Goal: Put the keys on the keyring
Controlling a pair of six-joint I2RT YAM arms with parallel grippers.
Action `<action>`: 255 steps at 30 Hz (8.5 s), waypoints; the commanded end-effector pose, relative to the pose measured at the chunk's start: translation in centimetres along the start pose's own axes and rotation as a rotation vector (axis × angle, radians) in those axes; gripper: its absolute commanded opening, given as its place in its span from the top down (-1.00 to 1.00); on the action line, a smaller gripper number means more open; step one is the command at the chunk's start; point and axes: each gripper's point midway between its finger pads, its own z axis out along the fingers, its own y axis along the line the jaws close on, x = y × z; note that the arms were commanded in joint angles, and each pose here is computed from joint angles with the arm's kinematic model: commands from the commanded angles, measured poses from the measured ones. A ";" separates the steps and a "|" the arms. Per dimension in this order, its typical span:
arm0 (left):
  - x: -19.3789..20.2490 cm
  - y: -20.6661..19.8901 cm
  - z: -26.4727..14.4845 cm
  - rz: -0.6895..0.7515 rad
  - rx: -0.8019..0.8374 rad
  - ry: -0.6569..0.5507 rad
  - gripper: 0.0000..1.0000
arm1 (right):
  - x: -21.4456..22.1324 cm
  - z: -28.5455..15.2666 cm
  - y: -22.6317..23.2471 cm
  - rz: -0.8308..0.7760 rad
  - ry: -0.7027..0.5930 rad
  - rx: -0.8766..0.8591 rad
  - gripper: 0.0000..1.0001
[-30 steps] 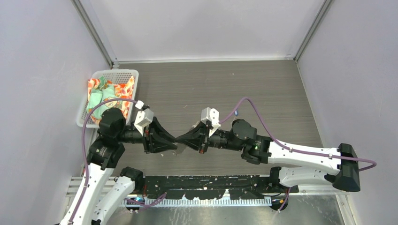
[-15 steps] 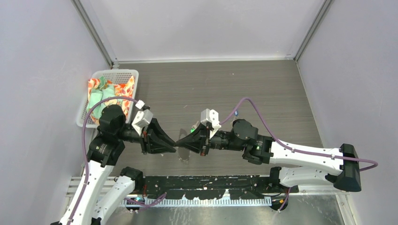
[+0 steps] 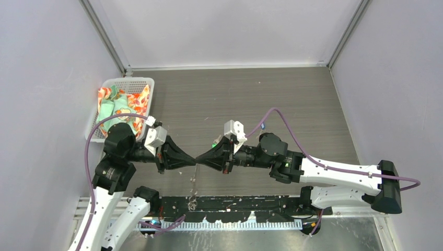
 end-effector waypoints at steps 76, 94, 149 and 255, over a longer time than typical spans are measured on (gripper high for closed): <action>0.4 -0.2 -0.1 0.195 0.052 0.069 0.99 | 0.1 1.0 -1.4 -0.226 0.481 -0.039 0.99; 0.3 -0.3 -0.1 0.189 0.048 0.062 0.99 | 0.1 -0.1 -0.6 -0.210 0.507 -0.066 0.61; -1.1 0.2 0.3 0.058 -0.043 -0.056 0.60 | -2.5 0.5 -0.1 -0.160 0.233 -0.033 0.98; -0.1 3.9 -0.2 0.140 -0.246 -0.118 0.99 | 21.5 -23.6 -35.9 0.196 0.667 1.451 0.21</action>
